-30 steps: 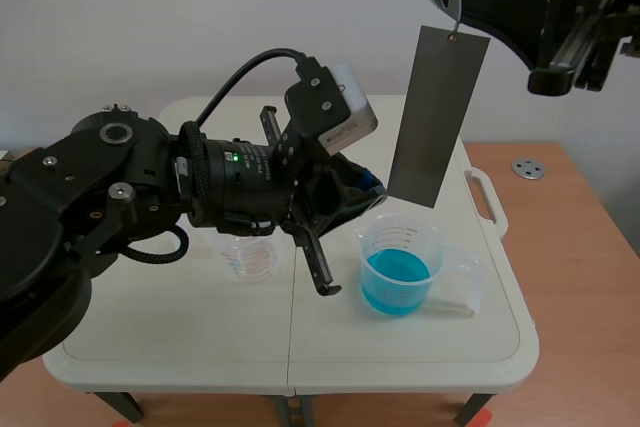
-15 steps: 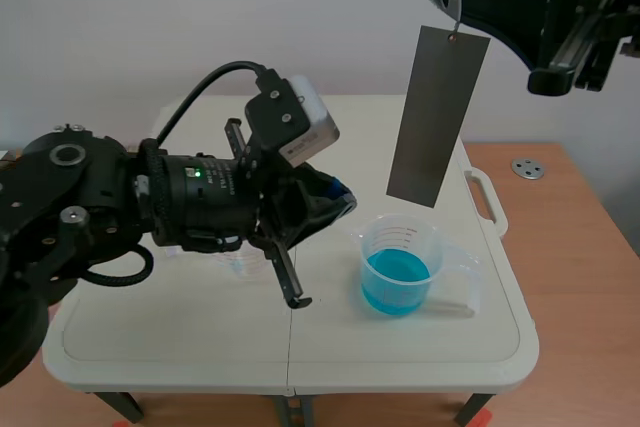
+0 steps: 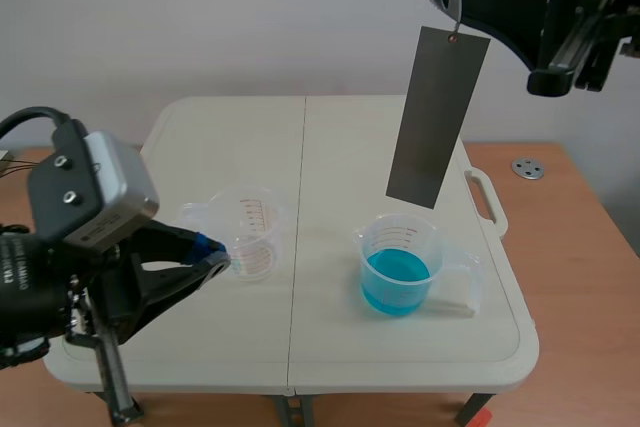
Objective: Hold the metal plate by the orange handle, dip it into the blue solution, take it out and point at it, then put the plate back in the beaker on the left.
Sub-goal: 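Lower the plate into the blue solution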
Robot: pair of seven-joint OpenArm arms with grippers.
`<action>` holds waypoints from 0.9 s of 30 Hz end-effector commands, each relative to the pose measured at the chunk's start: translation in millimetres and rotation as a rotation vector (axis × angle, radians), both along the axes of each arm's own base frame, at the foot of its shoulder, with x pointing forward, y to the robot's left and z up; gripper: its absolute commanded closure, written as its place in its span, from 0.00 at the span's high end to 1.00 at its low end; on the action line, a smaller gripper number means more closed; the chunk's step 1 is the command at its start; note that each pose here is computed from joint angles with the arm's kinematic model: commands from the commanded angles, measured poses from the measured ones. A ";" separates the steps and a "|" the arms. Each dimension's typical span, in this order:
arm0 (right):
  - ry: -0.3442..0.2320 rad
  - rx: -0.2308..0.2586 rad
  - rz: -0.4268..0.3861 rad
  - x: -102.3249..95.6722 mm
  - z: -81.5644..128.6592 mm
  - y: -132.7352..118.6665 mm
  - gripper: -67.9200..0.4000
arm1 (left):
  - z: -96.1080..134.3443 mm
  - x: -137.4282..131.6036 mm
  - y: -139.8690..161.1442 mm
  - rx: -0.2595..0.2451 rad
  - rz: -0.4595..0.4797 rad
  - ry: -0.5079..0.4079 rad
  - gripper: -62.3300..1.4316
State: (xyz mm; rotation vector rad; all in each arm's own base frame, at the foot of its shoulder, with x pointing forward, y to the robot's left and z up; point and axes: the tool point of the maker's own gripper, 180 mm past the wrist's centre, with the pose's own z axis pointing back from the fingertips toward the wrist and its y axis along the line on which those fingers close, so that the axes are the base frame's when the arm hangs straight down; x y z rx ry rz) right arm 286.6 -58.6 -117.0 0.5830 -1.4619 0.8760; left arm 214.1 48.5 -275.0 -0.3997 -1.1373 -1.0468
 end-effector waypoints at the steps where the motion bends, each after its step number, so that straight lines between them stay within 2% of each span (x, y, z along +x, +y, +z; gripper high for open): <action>1: -0.029 0.004 0.019 -2.0 8.2 2.3 0.02 | 2.0 -8.3 6.3 -0.019 0.016 0.009 0.07; 4: -0.029 0.005 0.019 -2.0 8.3 2.3 0.02 | -6.2 -24.0 30.6 0.002 0.067 0.050 0.07; 13: -0.007 0.003 0.008 1.4 1.0 -0.4 0.02 | -34.1 -79.5 94.3 0.120 0.213 0.215 0.07; 22: 0.067 0.005 0.003 7.4 -22.8 -1.6 0.02 | -54.8 -135.9 111.3 0.191 0.243 0.382 0.07; 27: 0.097 0.002 -0.032 14.3 -37.9 -3.8 0.02 | -68.1 -152.1 122.4 0.217 0.262 0.442 0.07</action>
